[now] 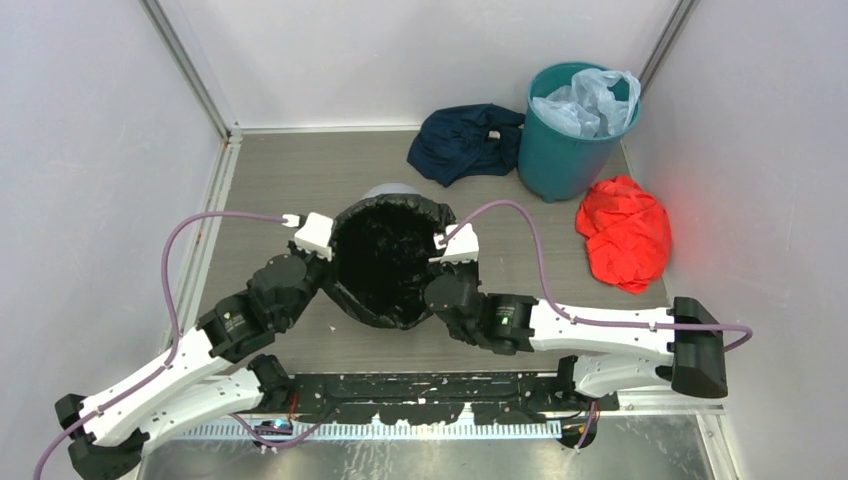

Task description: Put the trash bags into the trash bin

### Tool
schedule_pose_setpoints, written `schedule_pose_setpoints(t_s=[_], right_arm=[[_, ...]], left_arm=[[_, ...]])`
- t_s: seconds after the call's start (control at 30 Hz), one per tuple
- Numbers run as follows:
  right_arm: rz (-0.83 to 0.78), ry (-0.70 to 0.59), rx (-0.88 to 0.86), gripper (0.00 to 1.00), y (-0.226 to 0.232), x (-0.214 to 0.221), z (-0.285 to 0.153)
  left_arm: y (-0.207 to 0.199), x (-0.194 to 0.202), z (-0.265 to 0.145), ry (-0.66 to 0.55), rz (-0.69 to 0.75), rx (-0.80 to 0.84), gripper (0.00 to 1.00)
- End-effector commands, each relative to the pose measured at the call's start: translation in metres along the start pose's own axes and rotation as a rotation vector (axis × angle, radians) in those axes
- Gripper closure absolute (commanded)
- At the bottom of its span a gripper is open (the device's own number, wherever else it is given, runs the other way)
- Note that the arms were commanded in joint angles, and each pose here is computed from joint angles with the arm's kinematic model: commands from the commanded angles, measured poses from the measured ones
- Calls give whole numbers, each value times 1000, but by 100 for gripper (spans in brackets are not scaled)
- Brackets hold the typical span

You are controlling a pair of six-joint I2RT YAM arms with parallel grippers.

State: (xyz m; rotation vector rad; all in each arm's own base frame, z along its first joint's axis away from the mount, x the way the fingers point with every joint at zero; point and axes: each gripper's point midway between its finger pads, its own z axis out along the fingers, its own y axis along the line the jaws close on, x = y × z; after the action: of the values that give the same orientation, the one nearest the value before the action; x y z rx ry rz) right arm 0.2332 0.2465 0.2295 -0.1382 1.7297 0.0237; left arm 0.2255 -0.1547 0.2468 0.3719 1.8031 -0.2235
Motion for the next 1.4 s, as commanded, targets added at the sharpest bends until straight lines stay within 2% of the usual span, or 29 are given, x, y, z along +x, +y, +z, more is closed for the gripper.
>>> schedule_pose_setpoints(t_s=[0.0,0.17,0.33,0.63,0.83,1.0,1.13,1.37], right_arm=[[-50,-30,-4,99,4,-1,-1],[-44,-27,-31,99,10,-9,-3],[-96,49,-44,99,13,-26,-2],[108,276,-139,99,-6,-62,16],[166,433,-180,99,-17,-81,26],[185,509,-206,99,-12,-88,36],[252,597,-247,99,0,-75,50],[310,718,-278,99,14,-44,69]], left_arm=[[-57,-52,-12,-184,-84,281,99],[-67,-64,-7,-156,-72,304,97],[-92,-82,3,31,-19,349,95],[-122,-102,31,237,9,358,93],[-130,-122,48,315,-66,413,93],[-121,-124,69,400,-168,433,93],[-112,-124,82,475,-262,453,93],[-104,-103,101,592,-296,438,92]])
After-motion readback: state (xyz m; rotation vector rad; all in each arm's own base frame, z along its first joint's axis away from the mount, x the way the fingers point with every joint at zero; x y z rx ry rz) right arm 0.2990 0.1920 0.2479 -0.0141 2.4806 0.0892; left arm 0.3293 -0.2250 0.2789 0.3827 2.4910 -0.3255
